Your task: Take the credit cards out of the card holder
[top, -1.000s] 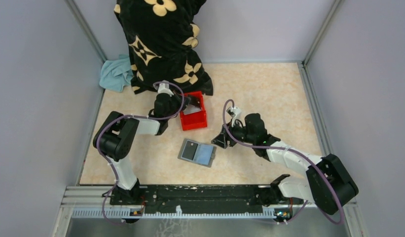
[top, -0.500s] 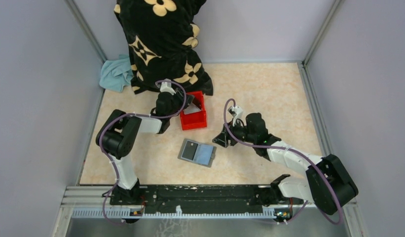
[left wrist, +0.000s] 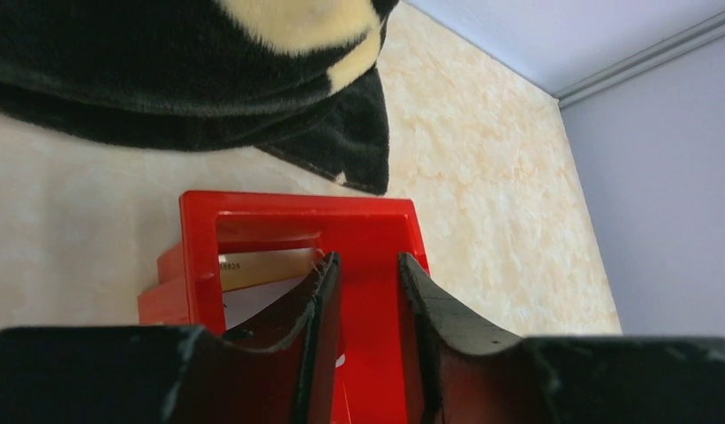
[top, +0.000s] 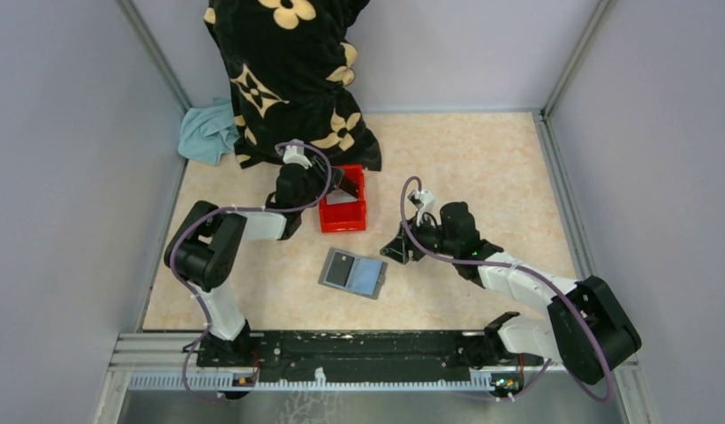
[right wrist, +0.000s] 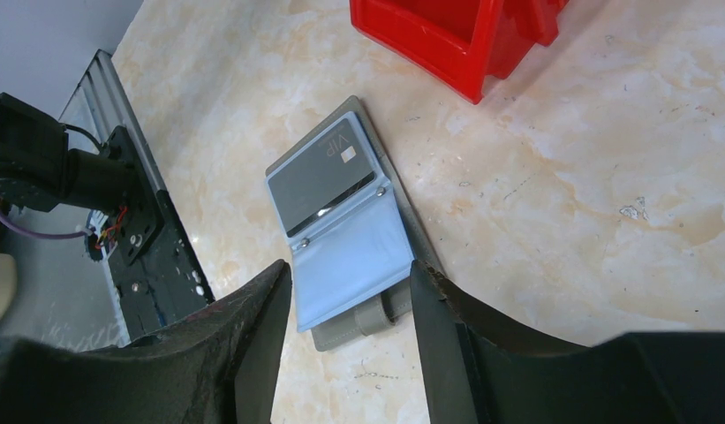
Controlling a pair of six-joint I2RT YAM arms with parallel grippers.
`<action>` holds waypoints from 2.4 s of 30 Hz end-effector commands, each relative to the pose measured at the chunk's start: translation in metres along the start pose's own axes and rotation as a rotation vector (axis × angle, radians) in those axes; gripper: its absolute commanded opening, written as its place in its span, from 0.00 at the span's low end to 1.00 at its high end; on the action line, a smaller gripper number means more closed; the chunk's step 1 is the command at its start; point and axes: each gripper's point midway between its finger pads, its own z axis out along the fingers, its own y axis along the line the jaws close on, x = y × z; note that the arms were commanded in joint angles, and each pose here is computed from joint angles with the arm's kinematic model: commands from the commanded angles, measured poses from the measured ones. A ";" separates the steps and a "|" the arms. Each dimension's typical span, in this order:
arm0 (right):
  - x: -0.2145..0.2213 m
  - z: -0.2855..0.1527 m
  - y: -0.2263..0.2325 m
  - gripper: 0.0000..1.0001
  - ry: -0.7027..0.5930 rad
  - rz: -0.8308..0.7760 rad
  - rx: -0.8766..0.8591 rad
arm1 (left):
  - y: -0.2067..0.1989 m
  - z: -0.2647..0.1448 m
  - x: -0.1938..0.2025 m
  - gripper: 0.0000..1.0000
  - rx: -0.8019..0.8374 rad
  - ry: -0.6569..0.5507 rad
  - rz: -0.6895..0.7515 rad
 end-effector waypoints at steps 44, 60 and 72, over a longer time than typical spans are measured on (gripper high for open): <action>0.114 0.078 0.100 0.00 0.177 -0.076 -0.013 | 0.006 -0.173 0.070 0.60 0.081 0.278 0.217; 0.085 0.061 0.012 0.00 0.124 0.012 0.243 | -0.003 -0.197 0.052 0.87 0.106 0.184 0.127; 0.032 0.051 0.061 0.00 -0.015 0.005 0.019 | -0.028 -0.202 0.066 0.50 0.245 0.266 0.083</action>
